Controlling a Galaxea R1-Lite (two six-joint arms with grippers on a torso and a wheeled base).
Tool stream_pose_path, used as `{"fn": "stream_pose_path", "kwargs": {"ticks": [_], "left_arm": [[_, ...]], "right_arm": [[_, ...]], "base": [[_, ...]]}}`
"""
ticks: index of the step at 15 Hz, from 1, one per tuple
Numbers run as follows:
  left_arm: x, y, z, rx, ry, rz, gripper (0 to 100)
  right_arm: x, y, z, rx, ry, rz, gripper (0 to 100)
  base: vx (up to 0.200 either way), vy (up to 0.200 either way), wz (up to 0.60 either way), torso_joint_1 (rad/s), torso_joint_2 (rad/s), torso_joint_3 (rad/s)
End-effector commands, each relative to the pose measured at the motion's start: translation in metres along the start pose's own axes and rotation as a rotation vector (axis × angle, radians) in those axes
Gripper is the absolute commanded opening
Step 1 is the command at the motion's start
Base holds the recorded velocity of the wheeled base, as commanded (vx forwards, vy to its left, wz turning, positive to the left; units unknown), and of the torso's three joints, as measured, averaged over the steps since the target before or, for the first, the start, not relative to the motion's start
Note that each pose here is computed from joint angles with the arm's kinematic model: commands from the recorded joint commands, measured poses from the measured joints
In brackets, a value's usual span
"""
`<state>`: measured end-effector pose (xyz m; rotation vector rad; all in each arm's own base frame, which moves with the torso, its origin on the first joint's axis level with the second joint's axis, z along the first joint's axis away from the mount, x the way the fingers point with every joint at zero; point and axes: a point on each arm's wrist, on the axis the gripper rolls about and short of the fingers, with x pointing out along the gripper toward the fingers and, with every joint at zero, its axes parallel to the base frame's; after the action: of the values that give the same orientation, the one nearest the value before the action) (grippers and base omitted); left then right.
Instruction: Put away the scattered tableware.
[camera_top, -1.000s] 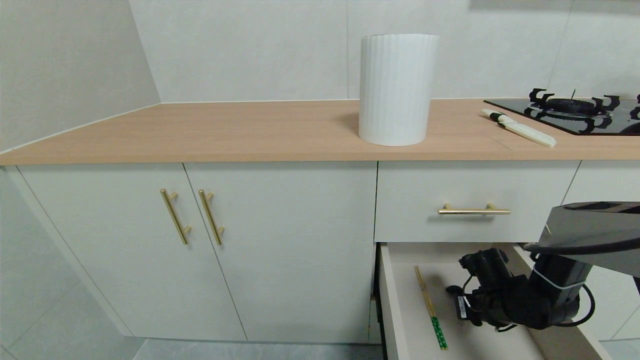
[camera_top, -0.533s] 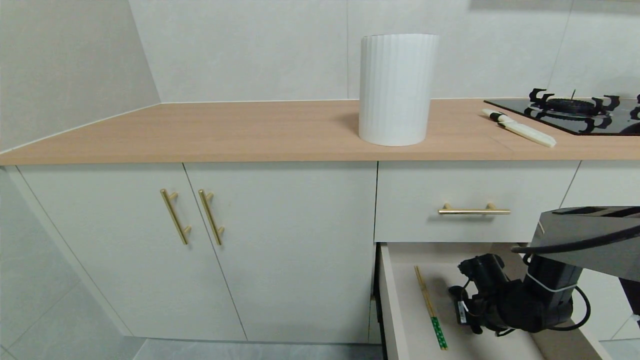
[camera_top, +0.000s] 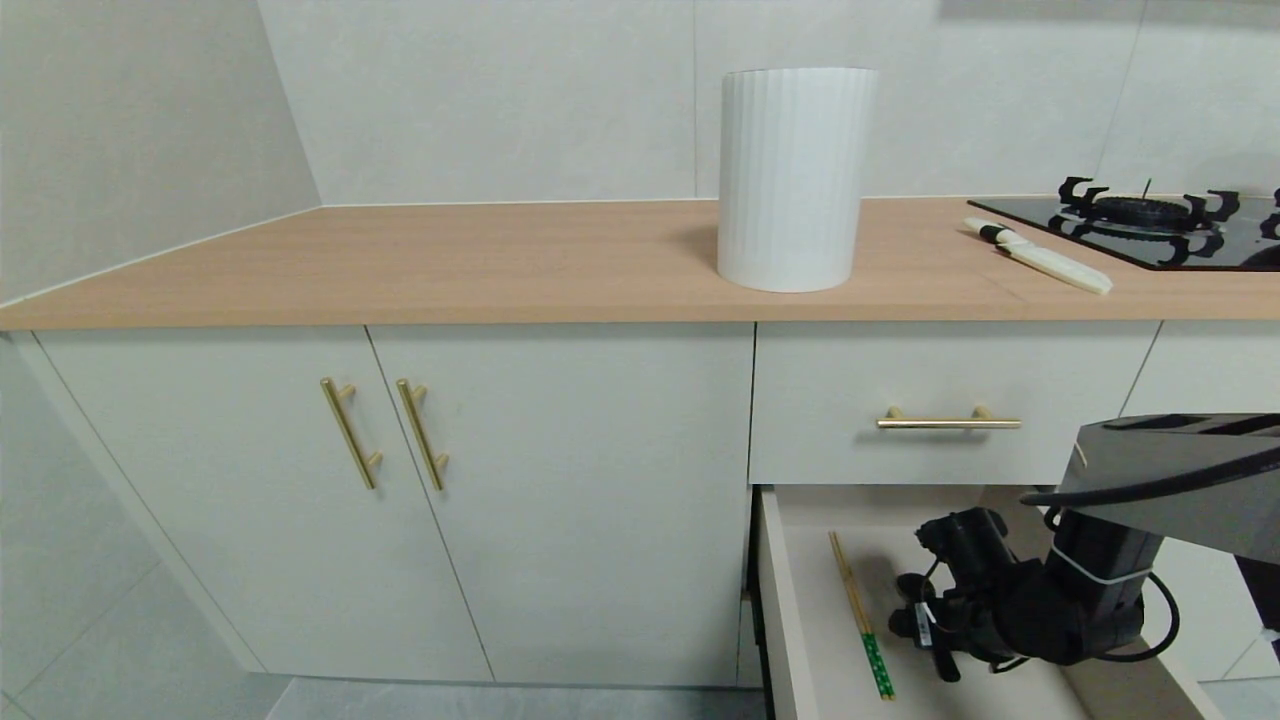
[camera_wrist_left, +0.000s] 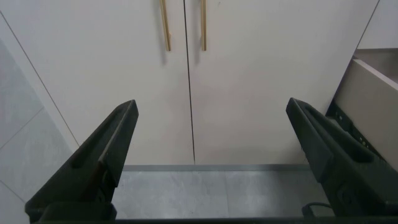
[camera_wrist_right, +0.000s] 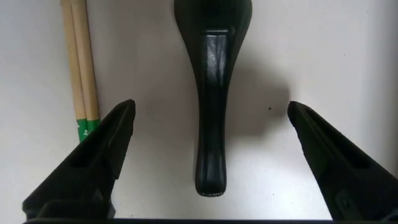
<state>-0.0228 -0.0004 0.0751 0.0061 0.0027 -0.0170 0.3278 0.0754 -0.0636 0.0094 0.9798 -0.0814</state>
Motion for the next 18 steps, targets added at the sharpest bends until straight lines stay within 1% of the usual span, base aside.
{"fn": "stream_pose_path", "kwargs": {"ticks": [1,2,3,4,6,8,9,13,16,18], "left_arm": [[0.000,0.000,0.000,0.001,0.000,0.000,100],[0.000,0.000,0.000,0.003,0.000,0.000,100],[0.000,0.000,0.000,0.001,0.000,0.000,100],[0.000,0.000,0.000,0.003,0.000,0.000,100],[0.000,0.000,0.000,0.000,0.000,0.000,100],[0.000,0.000,0.000,0.005,0.000,0.000,100],[0.000,0.000,0.000,0.001,0.000,0.000,100],[0.000,0.000,0.000,0.001,0.000,0.000,100],[0.000,0.000,0.000,0.001,0.000,0.000,100],[0.000,0.000,0.000,0.001,0.000,0.000,100]], "right_arm": [[-0.010,-0.001,0.005,0.006,-0.021,0.004,100],[-0.017,-0.001,0.007,0.008,-0.032,0.009,100],[-0.045,-0.004,0.018,0.017,-0.090,0.025,100],[-0.063,-0.006,0.026,0.024,-0.126,0.036,100],[-0.100,-0.007,0.036,0.018,-0.135,0.052,100],[-0.122,-0.004,0.039,0.004,-0.150,0.070,100],[-0.149,-0.002,0.042,-0.006,-0.186,0.094,100],[-0.207,0.002,0.040,-0.050,-0.212,0.143,100],[-0.231,0.000,0.038,-0.067,-0.211,0.157,100],[-0.235,-0.001,0.036,-0.073,-0.196,0.154,100]], "base": [[0.000,0.000,0.00,0.000,0.00,0.000],[0.000,0.000,0.00,0.000,0.00,0.000],[0.000,0.000,0.00,0.000,0.00,0.000],[0.000,0.000,0.00,0.000,0.00,0.000],[0.000,0.000,0.00,0.000,0.00,0.000],[0.000,0.000,0.00,0.000,0.00,0.000],[0.000,0.000,0.00,0.000,0.00,0.000],[0.000,0.000,0.00,0.000,0.00,0.000],[-0.200,0.000,0.00,0.005,0.00,0.002],[-0.200,0.000,0.00,-0.002,0.00,0.005]]}}
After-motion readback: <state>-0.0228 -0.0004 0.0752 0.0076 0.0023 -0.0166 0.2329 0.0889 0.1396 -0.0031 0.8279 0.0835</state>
